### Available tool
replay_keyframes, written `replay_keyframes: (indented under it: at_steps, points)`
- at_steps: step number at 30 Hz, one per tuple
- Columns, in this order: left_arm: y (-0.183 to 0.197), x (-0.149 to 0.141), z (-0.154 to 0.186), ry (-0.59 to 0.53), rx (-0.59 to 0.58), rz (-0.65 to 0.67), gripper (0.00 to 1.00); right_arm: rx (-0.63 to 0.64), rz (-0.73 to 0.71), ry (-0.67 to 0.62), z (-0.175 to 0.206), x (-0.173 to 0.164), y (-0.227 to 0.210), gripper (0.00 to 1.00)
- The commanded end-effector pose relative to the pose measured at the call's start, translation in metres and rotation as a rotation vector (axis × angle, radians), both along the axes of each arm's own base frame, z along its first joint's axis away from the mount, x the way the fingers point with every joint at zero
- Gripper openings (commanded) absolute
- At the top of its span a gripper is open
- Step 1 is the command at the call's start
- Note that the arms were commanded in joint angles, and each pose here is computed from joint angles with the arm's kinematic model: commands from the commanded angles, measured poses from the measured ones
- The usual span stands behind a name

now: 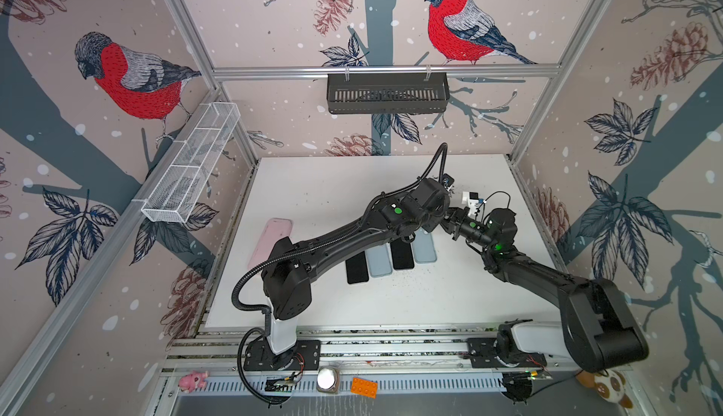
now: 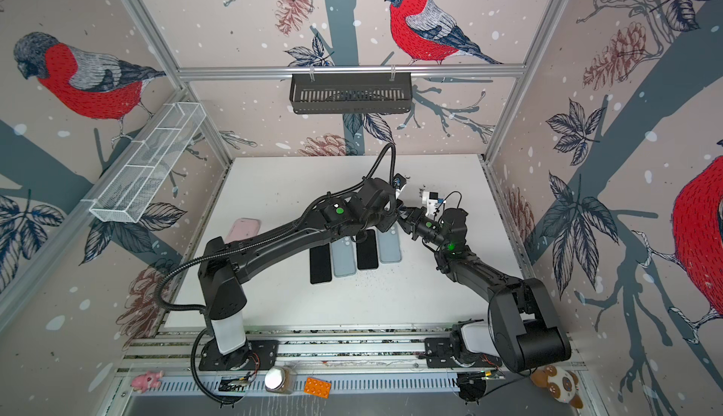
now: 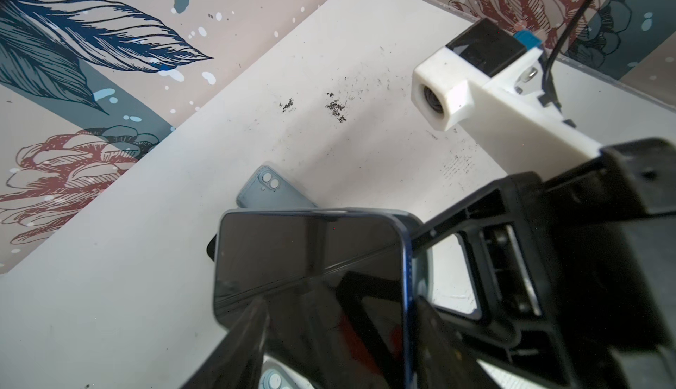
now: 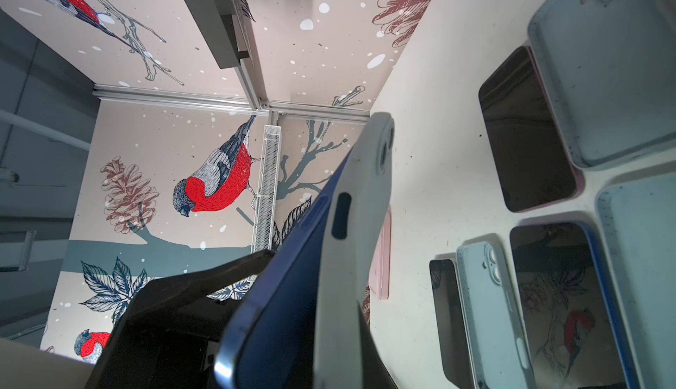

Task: Take the phone out of the phone case
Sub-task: Remove the phone case from the phone, then place the phone case at the center of the table, then place the phone at the center of the table.

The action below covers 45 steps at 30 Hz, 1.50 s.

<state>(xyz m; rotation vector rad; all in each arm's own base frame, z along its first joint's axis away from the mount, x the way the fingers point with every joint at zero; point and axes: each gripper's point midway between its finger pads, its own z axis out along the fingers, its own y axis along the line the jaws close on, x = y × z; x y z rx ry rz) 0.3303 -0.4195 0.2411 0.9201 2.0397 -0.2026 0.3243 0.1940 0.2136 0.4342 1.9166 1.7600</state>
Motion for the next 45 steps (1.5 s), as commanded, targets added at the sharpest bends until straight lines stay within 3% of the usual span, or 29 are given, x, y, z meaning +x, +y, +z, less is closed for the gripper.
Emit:
replay_keyframes:
  at_steps: [1, 7, 16, 23, 26, 35, 40, 45]
  points:
    - [0.022, 0.008, -0.008, -0.049, 0.123, 0.078, 0.61, 0.019, 0.038, -0.135, 0.026, -0.005, 0.005, 0.00]
    - [0.025, 0.011, -0.009, -0.074, 0.158, 0.106, 0.54, 0.016, 0.043, -0.134, 0.026, -0.007, 0.007, 0.00]
    - [0.018, 0.008, -0.009, -0.051, 0.136, 0.078, 0.34, 0.016, 0.046, -0.130, 0.025, -0.006, 0.010, 0.00]
    - [0.027, 0.004, 0.015, -0.096, 0.108, 0.071, 0.18, -0.002, 0.038, -0.106, 0.016, -0.006, 0.011, 0.00]
    - [0.040, 0.005, 0.037, -0.173, 0.090, 0.076, 0.05, -0.019, 0.031, -0.085, 0.009, -0.006, 0.013, 0.00]
    - [0.102, -0.005, 0.110, -0.356, -0.061, 0.049, 0.00, -0.097, -0.022, 0.064, -0.041, -0.001, 0.010, 0.00]
    - [0.148, -0.019, 0.120, -0.533, 0.046, 0.042, 0.00, -0.089, -0.048, 0.119, -0.060, 0.006, 0.008, 0.00]
    - [0.180, -0.019, 0.090, -0.607, 0.198, 0.024, 0.00, -0.051, -0.055, 0.128, -0.058, 0.014, 0.026, 0.00]
